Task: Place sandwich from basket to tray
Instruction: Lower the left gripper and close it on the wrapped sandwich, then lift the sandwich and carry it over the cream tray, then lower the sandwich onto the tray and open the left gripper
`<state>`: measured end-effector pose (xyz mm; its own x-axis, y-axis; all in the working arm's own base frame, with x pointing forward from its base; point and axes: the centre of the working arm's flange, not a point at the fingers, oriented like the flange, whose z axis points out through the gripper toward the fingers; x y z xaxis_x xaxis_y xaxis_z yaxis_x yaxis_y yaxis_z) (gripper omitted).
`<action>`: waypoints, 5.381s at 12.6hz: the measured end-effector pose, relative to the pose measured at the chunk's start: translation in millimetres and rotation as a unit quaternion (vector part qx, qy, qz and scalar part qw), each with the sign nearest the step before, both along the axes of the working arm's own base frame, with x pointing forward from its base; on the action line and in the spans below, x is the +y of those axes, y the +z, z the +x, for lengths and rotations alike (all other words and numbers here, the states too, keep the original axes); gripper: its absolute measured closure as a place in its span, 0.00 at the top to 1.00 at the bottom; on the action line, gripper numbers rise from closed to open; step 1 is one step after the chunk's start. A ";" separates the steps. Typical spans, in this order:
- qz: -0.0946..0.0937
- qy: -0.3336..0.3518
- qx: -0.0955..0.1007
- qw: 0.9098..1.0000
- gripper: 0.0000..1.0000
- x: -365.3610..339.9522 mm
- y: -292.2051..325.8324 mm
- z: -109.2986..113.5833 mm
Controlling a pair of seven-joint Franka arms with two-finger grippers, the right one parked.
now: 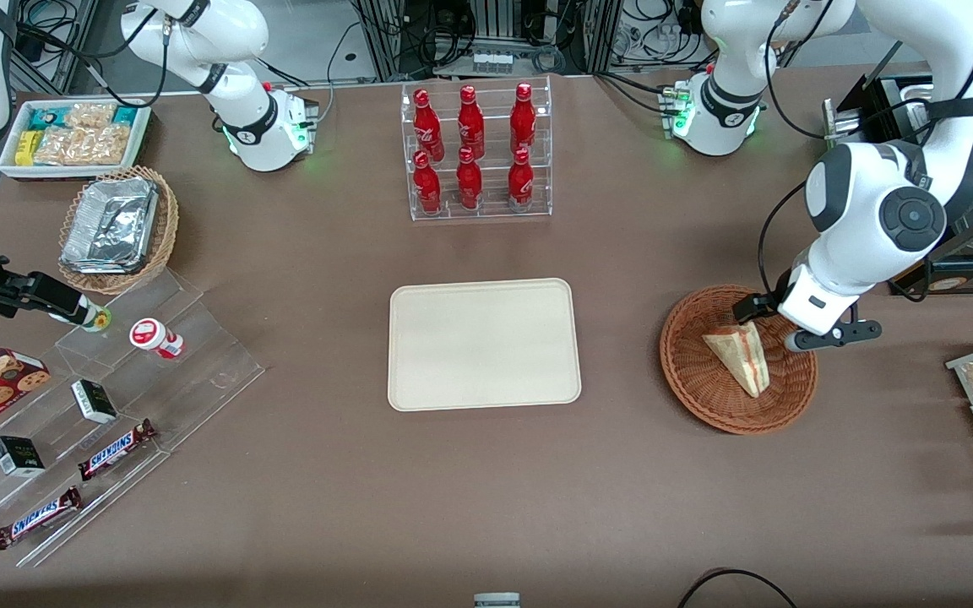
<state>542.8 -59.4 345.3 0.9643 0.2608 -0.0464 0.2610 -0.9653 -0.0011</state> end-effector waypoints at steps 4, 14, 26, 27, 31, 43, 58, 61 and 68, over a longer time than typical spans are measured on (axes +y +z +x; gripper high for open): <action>0.002 0.114 -0.004 0.993 1.00 -3.7 -20.6 5.4; -0.001 0.144 0.002 0.990 1.00 -6.5 -67.0 11.2; 0.036 0.112 0.033 0.992 0.32 -5.3 -84.3 8.0; 0.040 0.111 0.039 0.992 0.30 -6.7 -73.6 10.7; 0.041 0.087 0.042 0.995 0.16 -39.7 -18.6 29.9; -0.027 -0.038 0.041 0.998 0.15 -265.0 -7.1 5.6; 0.015 -0.048 0.040 0.998 0.15 -468.9 -78.0 -35.9; 0.018 -0.048 0.048 0.998 0.15 -470.8 -93.1 -37.4; 0.015 -0.032 0.048 0.998 0.15 -479.5 -98.6 -40.0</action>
<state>502.7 -538.9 246.6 0.9706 0.2013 -0.1321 0.1960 -0.9792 -0.0519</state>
